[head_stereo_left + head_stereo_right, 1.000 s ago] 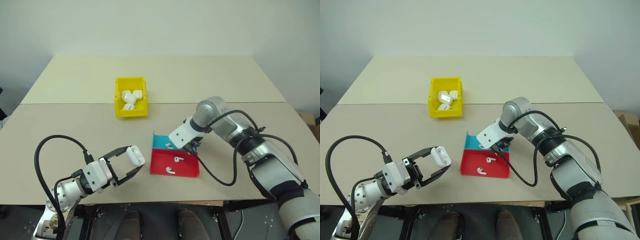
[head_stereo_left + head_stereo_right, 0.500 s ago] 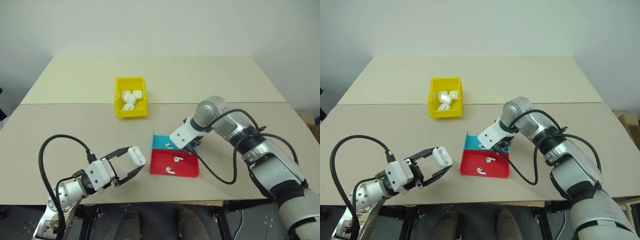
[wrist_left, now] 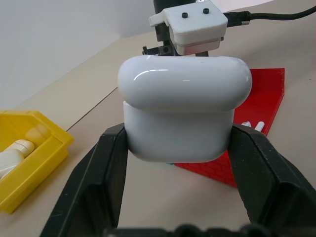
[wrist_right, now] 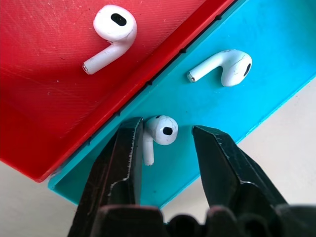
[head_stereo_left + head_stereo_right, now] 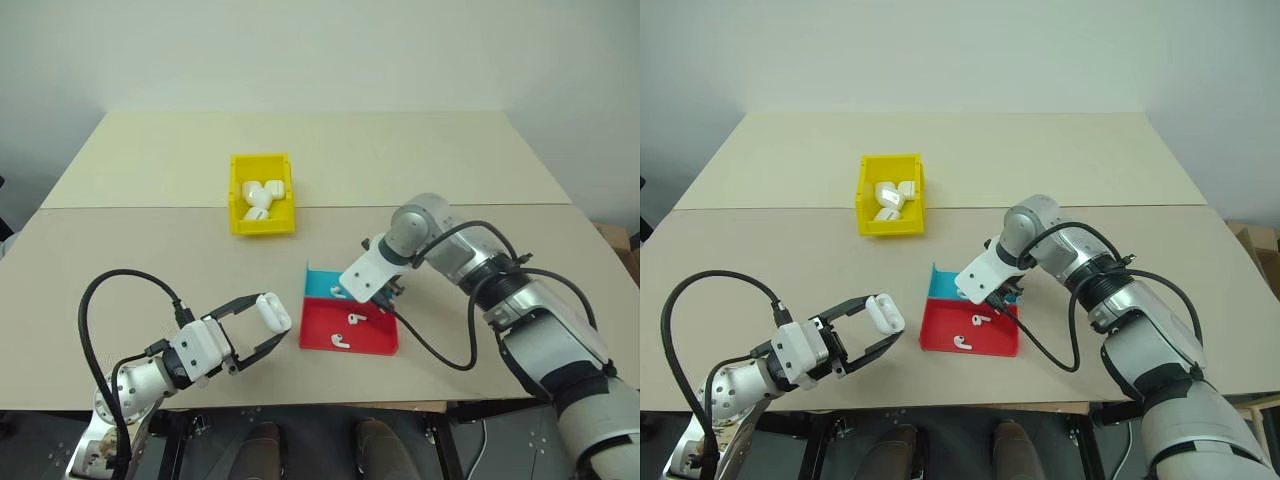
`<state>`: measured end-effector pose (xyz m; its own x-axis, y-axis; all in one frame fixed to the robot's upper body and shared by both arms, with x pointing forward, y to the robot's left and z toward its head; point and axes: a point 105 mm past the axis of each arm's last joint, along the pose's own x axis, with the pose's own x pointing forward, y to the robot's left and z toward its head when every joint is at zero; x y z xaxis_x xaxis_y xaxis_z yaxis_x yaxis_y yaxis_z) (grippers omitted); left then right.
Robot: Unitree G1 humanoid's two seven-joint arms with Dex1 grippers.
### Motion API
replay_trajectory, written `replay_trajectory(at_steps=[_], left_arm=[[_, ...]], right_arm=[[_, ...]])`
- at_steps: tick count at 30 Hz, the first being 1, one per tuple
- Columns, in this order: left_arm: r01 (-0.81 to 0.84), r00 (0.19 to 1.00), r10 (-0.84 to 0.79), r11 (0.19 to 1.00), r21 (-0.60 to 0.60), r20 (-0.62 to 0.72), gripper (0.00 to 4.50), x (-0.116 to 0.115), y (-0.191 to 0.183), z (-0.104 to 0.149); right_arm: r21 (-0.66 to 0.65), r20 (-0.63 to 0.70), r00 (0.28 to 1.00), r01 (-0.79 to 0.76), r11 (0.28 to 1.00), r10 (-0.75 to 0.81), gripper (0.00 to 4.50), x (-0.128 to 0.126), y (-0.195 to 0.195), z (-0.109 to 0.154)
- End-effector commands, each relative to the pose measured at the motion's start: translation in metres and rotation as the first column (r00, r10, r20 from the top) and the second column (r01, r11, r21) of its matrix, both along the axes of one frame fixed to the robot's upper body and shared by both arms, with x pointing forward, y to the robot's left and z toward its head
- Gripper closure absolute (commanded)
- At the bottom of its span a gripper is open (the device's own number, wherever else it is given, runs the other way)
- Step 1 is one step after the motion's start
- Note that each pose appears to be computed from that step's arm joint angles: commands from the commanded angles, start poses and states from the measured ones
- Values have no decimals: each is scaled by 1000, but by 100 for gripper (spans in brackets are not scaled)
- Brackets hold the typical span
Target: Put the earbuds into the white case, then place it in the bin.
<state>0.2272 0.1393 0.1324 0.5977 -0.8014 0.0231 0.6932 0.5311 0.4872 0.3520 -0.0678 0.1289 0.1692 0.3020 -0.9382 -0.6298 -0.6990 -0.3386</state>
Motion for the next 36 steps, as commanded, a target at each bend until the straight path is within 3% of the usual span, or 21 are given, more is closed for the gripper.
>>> replay_trajectory(at_steps=[1, 7, 11, 24, 27, 36], left_arm=[[9, 999, -9, 1000, -6, 47, 175, -2, -3, 10], [8, 999, -7, 1000, -9, 51, 175, -2, -3, 11], [10, 999, -10, 1000, -3, 47, 175, -2, -3, 11], [3, 999, -3, 1000, -2, 50, 175, 0, -4, 10], [1, 999, -1, 1000, -1, 50, 175, 0, -3, 10], [9, 998, -9, 1000, -10, 54, 175, 2, -4, 14]], right_arm=[[-8, 20, 1000, -9, 1000, 9, 241, 2, -3, 2], [-6, 16, 999, -41, 999, 41, 241, -3, -1, 3], [-22, -1, 999, -49, 999, 49, 322, -4, -5, 1], [-13, 9, 999, -34, 999, 34, 322, -3, -4, -1], [-21, 11, 999, -34, 999, 34, 373, -3, -5, -2], [27, 24, 1000, 2, 1000, -2, 373, -1, -2, 3]])
